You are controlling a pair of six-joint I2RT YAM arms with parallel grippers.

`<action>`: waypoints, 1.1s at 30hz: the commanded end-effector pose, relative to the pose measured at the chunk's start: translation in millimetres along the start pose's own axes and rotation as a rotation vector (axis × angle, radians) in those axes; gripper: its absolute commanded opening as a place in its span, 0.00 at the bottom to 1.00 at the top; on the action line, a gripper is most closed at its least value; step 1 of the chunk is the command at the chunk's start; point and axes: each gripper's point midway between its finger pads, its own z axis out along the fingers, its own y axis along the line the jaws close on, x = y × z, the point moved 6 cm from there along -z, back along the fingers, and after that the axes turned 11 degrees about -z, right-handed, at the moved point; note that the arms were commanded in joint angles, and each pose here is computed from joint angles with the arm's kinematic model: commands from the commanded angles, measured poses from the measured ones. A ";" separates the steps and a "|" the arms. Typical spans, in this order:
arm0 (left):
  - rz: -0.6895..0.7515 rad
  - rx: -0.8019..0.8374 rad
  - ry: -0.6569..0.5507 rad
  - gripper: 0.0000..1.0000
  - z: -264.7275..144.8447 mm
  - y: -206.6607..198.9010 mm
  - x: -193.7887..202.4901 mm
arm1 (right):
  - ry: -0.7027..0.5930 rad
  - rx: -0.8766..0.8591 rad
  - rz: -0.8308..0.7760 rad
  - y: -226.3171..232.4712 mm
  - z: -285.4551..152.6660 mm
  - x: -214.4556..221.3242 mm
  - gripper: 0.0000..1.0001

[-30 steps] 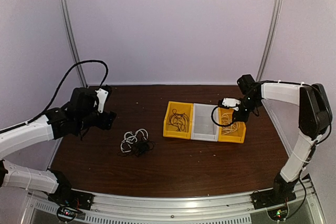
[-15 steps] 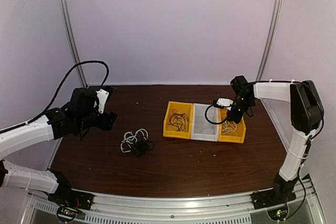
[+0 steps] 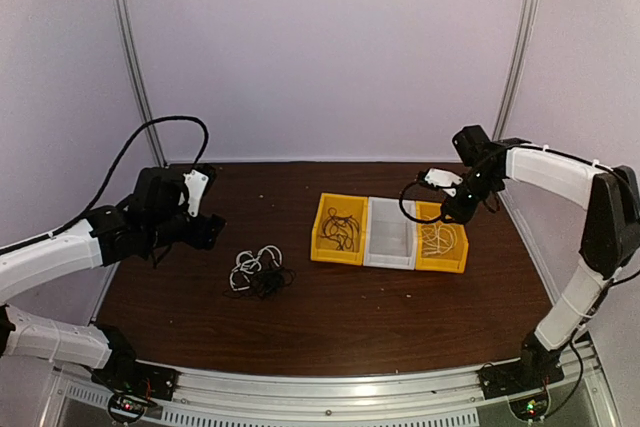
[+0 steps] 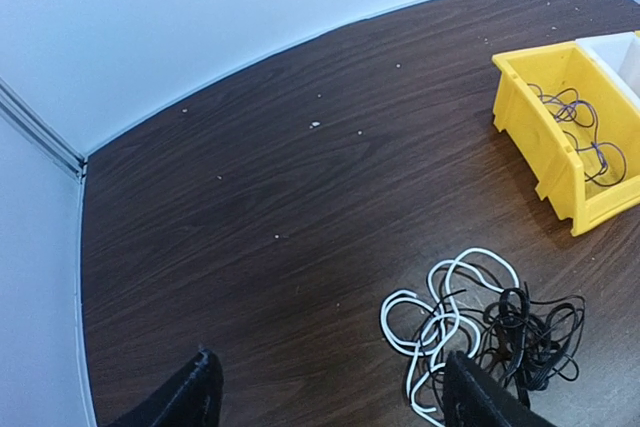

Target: Untangle the cables

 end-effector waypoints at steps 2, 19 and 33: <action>-0.039 0.092 -0.014 0.78 0.9 -10.3 -7.9 | -0.008 0.030 0.009 7.2 -53.0 4.8 0.56; -0.218 0.256 0.201 0.73 39.1 -45.7 10.7 | -0.690 -0.023 -0.012 24.1 -149.7 -67.2 0.72; -0.381 0.311 0.247 0.70 62.2 -57.5 44.9 | -0.720 -0.217 -0.132 58.0 -90.3 -210.2 0.63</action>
